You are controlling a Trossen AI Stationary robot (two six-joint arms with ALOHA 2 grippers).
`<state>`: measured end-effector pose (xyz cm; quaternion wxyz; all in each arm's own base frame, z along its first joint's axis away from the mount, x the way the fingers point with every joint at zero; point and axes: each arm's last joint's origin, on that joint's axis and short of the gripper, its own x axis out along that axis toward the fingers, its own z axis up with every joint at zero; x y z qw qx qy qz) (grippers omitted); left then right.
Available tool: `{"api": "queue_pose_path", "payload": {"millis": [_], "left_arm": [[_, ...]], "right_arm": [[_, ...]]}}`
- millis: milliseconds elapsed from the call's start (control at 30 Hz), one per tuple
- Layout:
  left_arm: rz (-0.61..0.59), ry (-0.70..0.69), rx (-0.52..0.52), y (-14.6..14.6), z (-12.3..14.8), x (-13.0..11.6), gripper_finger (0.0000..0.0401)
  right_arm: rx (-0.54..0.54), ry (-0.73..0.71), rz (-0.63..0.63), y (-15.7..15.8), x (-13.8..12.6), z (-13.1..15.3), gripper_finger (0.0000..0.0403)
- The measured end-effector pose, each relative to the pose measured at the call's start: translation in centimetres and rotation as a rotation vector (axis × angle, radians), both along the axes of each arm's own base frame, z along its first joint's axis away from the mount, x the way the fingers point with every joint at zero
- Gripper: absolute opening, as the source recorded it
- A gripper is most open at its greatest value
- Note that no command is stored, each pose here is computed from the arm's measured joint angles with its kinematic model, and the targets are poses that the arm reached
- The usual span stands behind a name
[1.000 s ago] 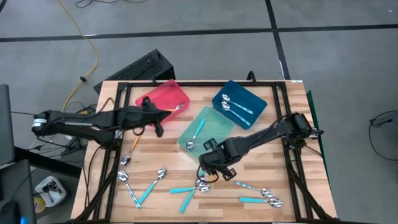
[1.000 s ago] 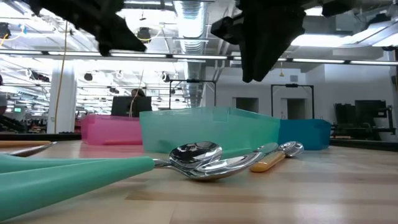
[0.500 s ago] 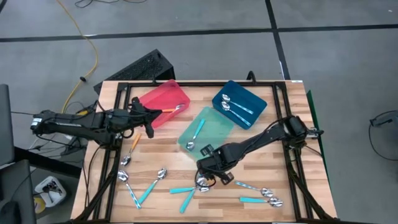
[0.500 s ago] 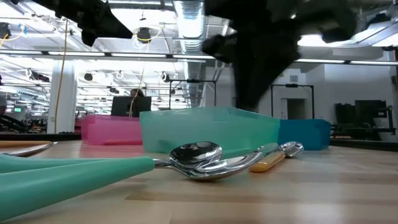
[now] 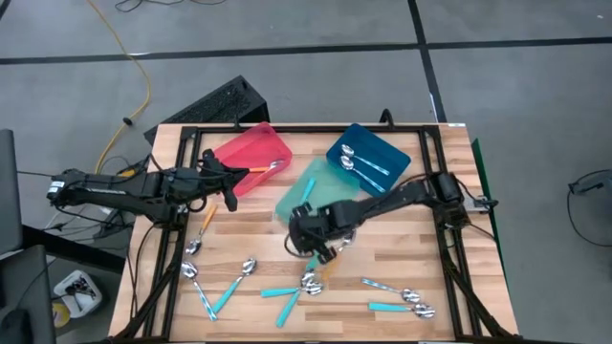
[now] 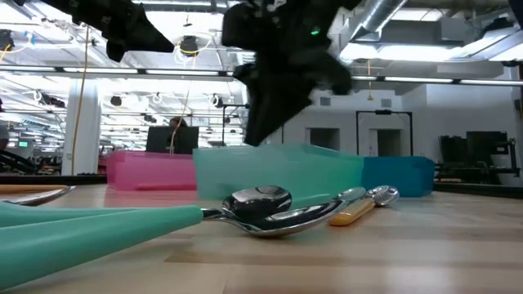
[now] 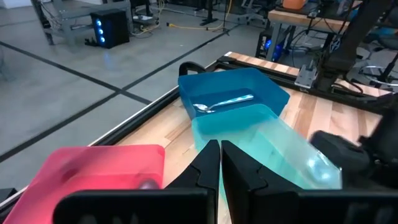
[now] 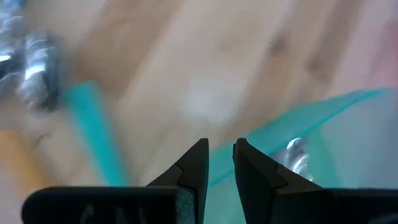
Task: Sort silverware by color (type)
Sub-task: Adjust the green bin
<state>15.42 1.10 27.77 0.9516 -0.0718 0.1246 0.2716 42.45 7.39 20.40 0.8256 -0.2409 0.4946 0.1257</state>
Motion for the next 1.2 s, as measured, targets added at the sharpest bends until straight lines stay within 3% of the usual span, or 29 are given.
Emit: {"api": "queue_pose_path", "payload": {"millis": [200,300,433,500,633,767,900,1200], "left_arm": [[0.001,0.008,-0.005,0.0,-0.1,0.0,0.0],[0.004,0.018,-0.013,0.0,-0.2,0.0,0.0],[0.004,0.032,-0.012,0.0,-0.4,-0.1,0.0],[0.004,0.033,-0.012,0.0,-0.4,-0.1,0.0],[0.002,0.042,-0.009,0.0,-0.4,-0.1,0.0],[0.001,0.052,-0.005,0.0,-0.5,-0.1,0.0],[-0.001,0.072,-0.002,0.0,-0.7,-0.2,0.0],[-0.002,0.071,0.001,0.0,-0.6,-0.2,0.0]], "right_arm": [[0.03,-0.138,-0.044,-1.7,1.6,1.5,0.0097],[-0.04,-0.107,-0.085,-1.9,1.1,3.0,0.0097],[-0.238,-0.015,-0.249,-4.8,-0.5,4.3,0.0097],[-0.286,0.074,-0.349,-7.2,-1.7,4.1,0.0097],[-0.292,0.278,-0.484,-11.1,-4.0,1.5,0.0097],[-0.287,0.364,-0.539,-12.6,-5.8,-0.8,0.0097],[-0.283,0.424,-0.583,-11.9,-7.0,-2.2,0.0097],[-0.176,0.426,-0.558,-5.3,-7.2,-2.3,0.0097]]}}
